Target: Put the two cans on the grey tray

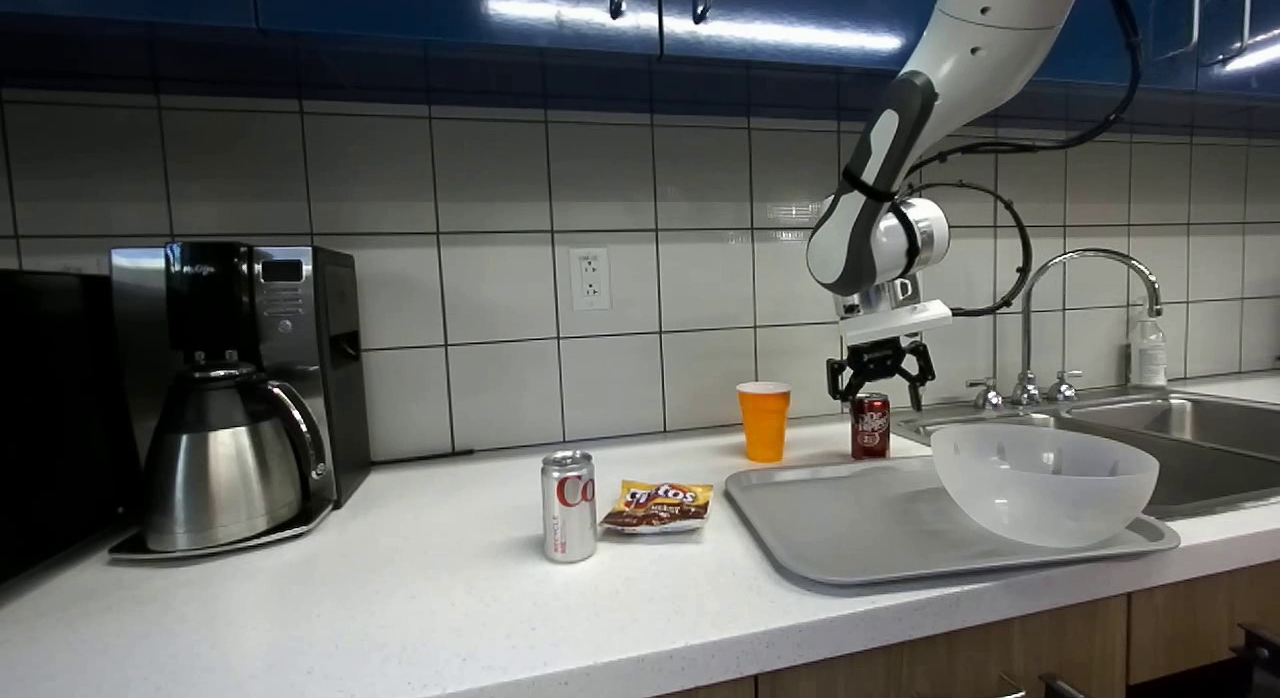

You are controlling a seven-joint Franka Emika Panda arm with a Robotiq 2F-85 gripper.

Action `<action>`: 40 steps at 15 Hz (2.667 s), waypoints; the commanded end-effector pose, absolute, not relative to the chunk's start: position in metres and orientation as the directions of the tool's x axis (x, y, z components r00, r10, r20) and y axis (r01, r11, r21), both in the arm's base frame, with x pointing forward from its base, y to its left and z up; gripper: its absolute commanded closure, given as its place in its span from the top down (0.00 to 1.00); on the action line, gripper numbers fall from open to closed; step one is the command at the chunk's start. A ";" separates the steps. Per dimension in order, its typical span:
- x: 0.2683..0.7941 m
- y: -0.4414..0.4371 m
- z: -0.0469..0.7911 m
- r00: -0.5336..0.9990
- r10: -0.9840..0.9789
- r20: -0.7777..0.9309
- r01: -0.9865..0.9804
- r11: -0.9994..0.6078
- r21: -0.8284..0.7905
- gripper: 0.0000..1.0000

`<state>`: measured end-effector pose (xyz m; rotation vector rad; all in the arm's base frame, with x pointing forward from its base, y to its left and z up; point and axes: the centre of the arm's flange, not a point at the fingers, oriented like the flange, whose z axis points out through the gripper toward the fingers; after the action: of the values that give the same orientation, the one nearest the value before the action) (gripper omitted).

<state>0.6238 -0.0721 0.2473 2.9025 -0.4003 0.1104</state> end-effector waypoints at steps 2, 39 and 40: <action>0.646 -0.073 0.244 0.954 -0.298 0.028 -0.300 -0.948 0.105 1.00; 0.603 -0.074 0.317 0.968 -0.235 0.085 -0.237 -0.971 0.017 0.39; 0.597 -0.068 0.319 0.971 -0.225 0.086 -0.227 -0.974 0.018 0.39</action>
<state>0.6307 -0.0820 0.2998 3.0674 -0.4216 0.0981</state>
